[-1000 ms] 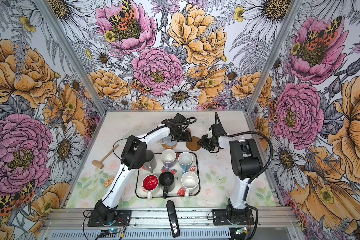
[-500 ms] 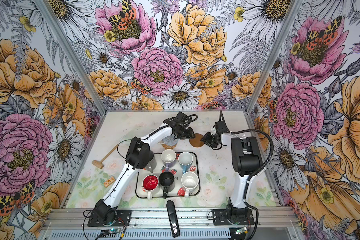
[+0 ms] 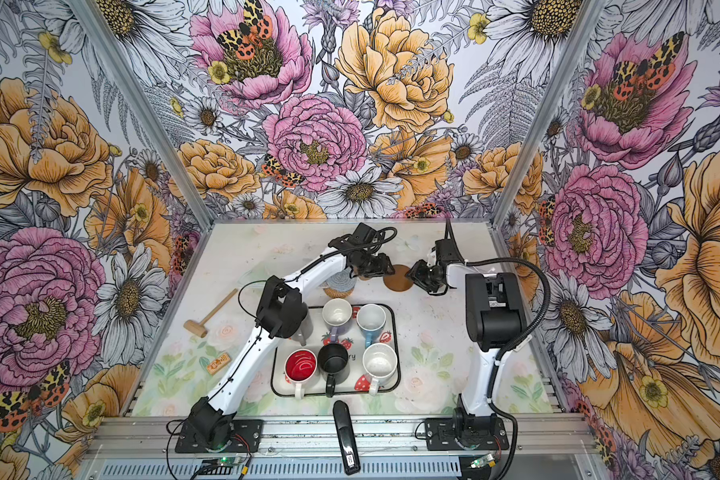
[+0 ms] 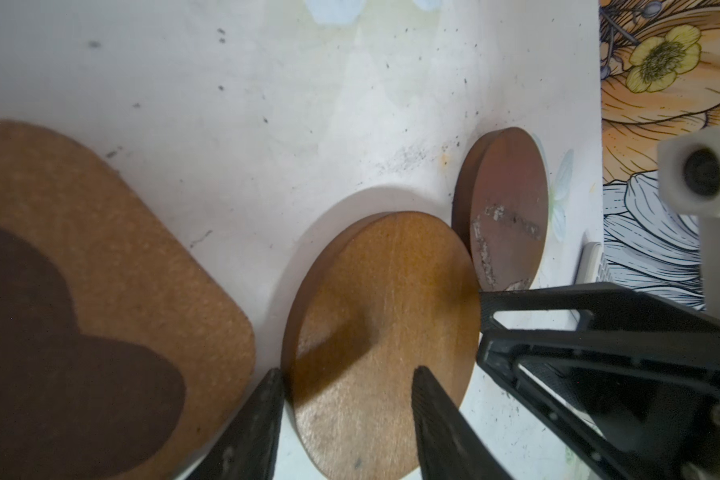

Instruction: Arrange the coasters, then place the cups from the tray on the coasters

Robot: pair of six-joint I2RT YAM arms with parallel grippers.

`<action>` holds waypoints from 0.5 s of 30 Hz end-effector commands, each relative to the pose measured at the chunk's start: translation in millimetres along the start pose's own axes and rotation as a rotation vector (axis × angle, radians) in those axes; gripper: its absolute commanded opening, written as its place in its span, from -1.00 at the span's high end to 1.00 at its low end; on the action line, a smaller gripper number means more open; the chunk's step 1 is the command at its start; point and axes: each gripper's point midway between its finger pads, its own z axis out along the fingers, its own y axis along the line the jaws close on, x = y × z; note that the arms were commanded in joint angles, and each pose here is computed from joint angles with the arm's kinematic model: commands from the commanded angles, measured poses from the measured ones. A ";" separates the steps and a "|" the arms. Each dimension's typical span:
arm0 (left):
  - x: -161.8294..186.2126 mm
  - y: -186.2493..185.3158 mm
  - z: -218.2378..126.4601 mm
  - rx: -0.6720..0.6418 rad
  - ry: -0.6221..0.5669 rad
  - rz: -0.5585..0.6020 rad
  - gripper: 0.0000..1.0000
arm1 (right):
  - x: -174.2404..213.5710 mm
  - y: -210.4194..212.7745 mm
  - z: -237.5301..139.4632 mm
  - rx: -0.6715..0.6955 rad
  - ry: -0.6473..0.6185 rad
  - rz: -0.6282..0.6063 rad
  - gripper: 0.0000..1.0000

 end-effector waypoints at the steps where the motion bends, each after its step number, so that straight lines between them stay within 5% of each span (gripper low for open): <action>1: 25.6 -13.7 23.8 0.054 0.073 -0.005 -0.03 | -9.1 14.1 3.8 -0.051 -0.011 -0.021 0.04; 15: 23.6 -18.4 23.9 0.067 0.067 -0.002 -0.08 | -13.3 5.5 -4.2 -0.036 -0.026 -0.013 -0.19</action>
